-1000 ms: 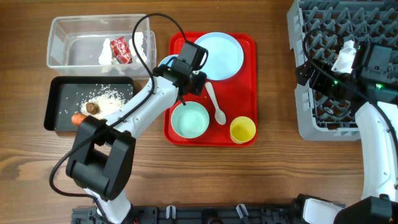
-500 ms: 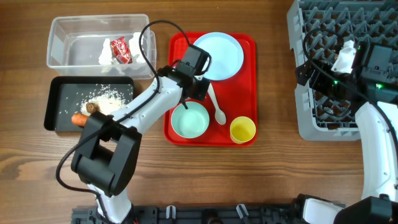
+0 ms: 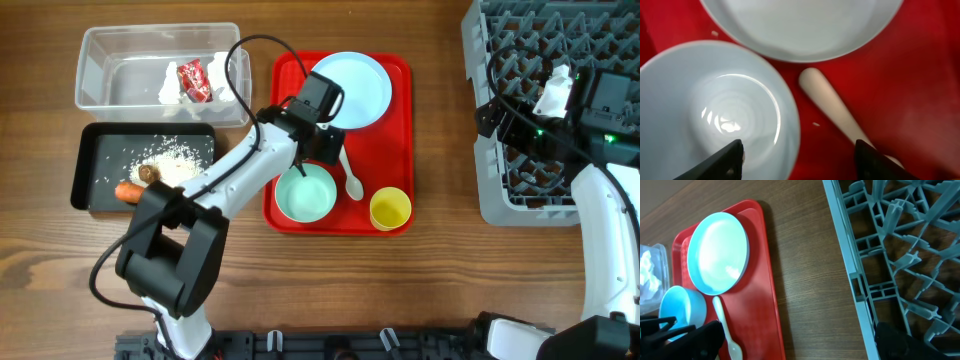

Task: Sort waste into correct bins and load items into the dishwasher rack
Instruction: 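Reach the left gripper to the yellow cup on the red tray and grasp it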

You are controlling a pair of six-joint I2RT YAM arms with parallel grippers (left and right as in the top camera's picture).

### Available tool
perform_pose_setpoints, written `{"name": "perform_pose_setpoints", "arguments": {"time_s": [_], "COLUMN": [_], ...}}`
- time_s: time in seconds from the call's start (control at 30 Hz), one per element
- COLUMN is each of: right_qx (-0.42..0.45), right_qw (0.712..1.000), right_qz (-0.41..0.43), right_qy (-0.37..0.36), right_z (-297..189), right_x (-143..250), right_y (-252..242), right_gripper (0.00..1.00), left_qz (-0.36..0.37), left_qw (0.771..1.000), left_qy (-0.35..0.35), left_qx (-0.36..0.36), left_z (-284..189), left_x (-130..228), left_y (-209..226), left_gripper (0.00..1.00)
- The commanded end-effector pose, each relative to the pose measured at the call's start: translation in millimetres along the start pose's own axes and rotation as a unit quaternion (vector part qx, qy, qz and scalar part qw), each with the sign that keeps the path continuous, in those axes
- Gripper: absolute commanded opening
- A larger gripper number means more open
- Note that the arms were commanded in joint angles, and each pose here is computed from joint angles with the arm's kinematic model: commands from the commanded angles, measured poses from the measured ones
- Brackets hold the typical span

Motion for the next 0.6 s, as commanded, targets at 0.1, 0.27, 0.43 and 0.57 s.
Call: {"name": "perform_pose_setpoints", "arguments": {"time_s": [0.1,0.27,0.43,0.57], "right_qx": [0.004,0.004,0.004,0.004], "right_qw": [1.0,1.0,1.0,1.0], "right_qz": [-0.006,-0.005,-0.005,-0.005], "right_qy": [0.005,0.004,0.004,0.005], "right_z": [3,3,3,3], "right_x": [1,1,1,1], "right_y": [-1,-1,-1,-1], "right_gripper": [1.0,1.0,1.0,1.0], "left_qz": [0.037,0.073,0.101,0.118], "left_qw": [0.996,0.994,0.99,0.981], "left_qy": [-0.066,-0.04,-0.002,0.068], "left_qx": [0.056,0.066,0.095,0.14], "left_z": [-58,-59,-62,-66], "left_x": [-19,4,27,56], "left_y": [-54,-78,-99,-107], "left_gripper": [0.81,0.86,0.87,0.84]}}
Point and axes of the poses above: each gripper's point midway between its finger pads, its own z axis out along the fingers, its own y axis along the line the jaws close on, x = y × z, the point moved 3 cm from there along -z, back along the fingers, and after that the axes turned 9 degrees about -z, right-handed, at the moved point
